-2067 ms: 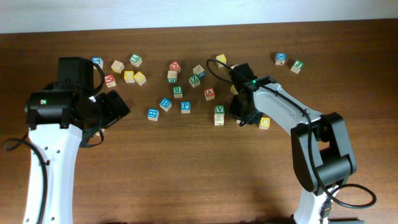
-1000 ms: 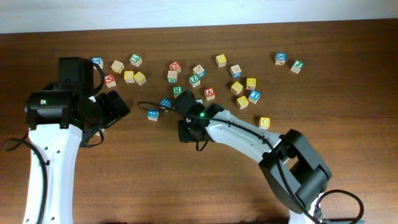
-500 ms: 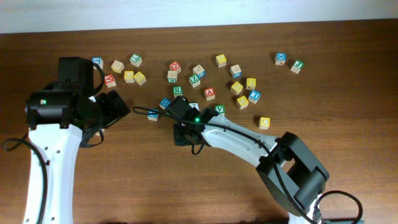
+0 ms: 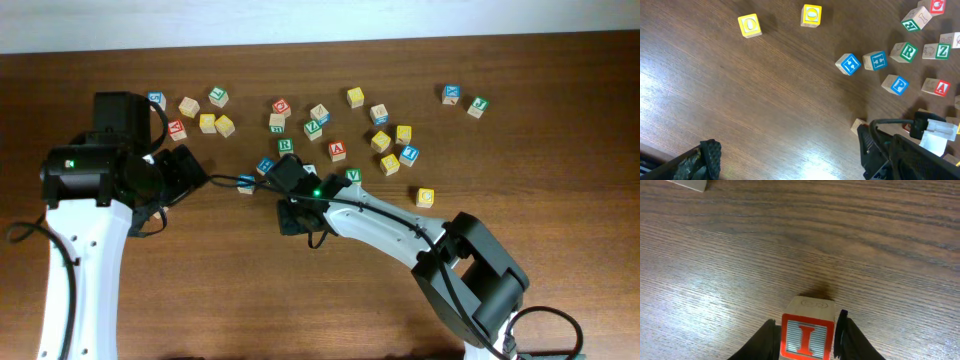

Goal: Spell out ICRA
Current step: 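Carry the red I block forward and set it down, open gripper, then grasp the yellow C block with the right gripper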

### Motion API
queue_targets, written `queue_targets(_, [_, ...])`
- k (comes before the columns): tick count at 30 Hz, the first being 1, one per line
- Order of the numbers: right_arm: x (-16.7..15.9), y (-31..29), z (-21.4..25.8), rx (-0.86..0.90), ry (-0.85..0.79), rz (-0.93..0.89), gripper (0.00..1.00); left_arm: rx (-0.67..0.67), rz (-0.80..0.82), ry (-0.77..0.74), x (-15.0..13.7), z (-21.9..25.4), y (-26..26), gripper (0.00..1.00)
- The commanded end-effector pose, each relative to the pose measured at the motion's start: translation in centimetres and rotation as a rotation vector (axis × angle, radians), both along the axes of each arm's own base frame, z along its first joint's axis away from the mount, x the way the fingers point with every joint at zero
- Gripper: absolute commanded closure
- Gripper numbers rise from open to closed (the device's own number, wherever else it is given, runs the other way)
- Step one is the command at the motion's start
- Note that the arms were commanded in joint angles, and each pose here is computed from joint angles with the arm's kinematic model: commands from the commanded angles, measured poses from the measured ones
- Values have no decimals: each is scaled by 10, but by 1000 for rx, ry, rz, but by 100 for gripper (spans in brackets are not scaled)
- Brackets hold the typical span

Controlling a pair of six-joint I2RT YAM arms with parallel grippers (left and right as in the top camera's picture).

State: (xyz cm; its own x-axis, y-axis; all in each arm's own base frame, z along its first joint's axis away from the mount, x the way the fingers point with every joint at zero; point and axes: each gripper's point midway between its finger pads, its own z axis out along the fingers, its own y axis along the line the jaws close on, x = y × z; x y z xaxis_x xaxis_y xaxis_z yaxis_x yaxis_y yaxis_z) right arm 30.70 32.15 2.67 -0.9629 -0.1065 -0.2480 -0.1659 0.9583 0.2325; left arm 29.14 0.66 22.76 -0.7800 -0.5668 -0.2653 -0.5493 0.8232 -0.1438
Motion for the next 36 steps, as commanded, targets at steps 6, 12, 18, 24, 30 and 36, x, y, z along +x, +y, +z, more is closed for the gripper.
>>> queue_targets(6, [3, 1, -2, -7, -6, -57, 75, -7, 16, -21, -1, 5, 1, 1])
queue_targets(12, [13, -1, 4, 0, -27, -75, 60, -7, 16, -21, -1, 5, 1, 1])
queue_targets(18, [52, -23, 46, 29, -31, -88, 54, -7, 16, -21, -1, 5, 1, 1])
queue_targets(24, [63, -157, 76, -119, 150, -315, 48, -7, 16, -21, -1, 5, 1, 1])
queue_targets(30, [42, -279, 60, -293, 310, -453, 47, -7, 16, -21, -1, 5, 1, 1])
queue_targets(36, [44, -266, 16, -197, 284, -327, 39, -7, 16, -21, -1, 5, 1, 1])
